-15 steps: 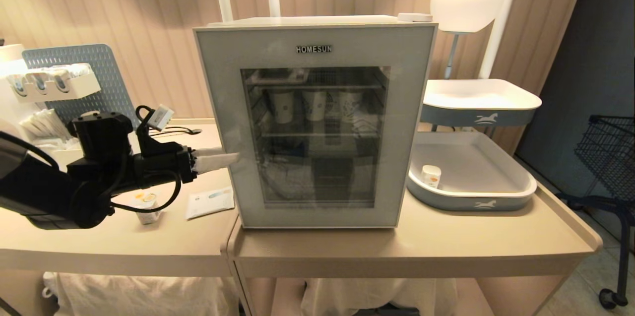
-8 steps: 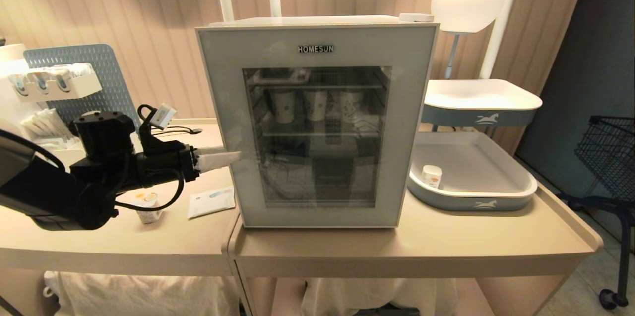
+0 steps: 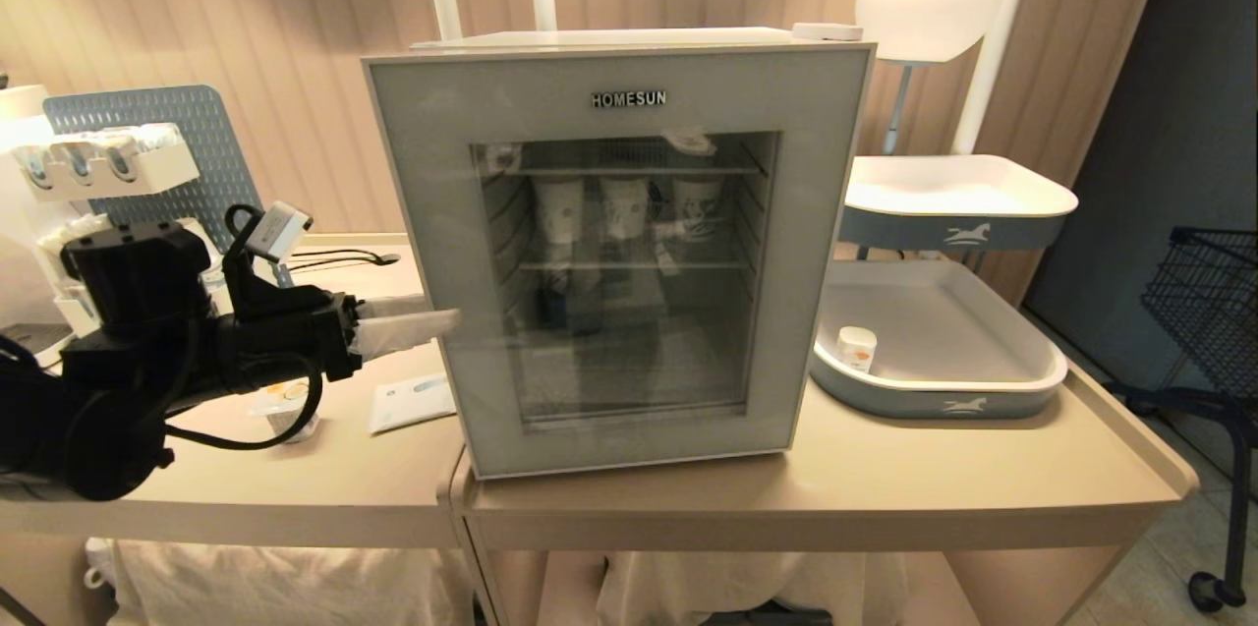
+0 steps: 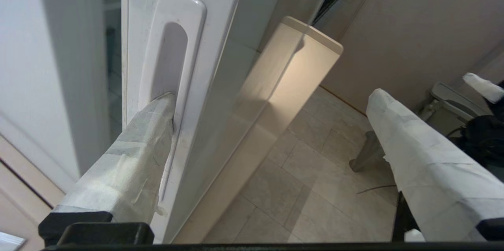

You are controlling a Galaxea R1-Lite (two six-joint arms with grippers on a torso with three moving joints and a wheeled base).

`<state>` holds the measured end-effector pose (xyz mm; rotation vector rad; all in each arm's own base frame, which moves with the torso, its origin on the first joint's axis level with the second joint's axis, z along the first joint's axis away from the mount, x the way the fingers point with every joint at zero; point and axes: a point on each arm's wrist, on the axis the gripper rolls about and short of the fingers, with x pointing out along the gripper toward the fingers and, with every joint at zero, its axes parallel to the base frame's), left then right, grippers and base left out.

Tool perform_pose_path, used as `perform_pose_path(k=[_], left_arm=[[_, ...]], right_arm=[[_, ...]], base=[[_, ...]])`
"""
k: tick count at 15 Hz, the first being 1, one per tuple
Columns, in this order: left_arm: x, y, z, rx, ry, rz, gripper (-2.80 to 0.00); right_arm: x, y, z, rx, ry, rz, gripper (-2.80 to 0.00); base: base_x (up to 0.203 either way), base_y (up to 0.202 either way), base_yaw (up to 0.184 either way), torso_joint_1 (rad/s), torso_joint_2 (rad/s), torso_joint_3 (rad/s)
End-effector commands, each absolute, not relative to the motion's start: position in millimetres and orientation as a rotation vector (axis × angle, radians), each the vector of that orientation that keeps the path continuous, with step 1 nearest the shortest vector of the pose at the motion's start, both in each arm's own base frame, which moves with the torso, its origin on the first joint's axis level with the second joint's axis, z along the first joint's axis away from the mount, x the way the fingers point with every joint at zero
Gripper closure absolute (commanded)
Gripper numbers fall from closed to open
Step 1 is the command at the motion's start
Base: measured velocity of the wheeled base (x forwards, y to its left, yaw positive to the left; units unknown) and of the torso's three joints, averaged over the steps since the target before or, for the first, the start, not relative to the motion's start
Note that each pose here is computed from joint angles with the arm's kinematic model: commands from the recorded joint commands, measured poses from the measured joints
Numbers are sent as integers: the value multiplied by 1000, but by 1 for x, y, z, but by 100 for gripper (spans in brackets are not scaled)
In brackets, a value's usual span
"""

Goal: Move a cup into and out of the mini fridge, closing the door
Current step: Open the freezer door

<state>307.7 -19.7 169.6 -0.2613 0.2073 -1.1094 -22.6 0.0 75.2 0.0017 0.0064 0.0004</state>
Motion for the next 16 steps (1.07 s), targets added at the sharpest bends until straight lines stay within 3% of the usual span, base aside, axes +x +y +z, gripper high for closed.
perform_pose_path(k=[1,8,16], left_arm=[[291,-19,178,-249,188,-1116,-280],[231,-20,169,-258,204,-1117,-280],[93,-21,194,-184,5,-1166,-280]], right_arm=[[-22,0,75,2,8,-1,0],[-22,0,75,2,8,-2,0],[-22,0,75,2,8,-2,0]], base=[[0,0,0,0,0,0],[0,0,0,0,0,0],[0,0,0,0,0,0]])
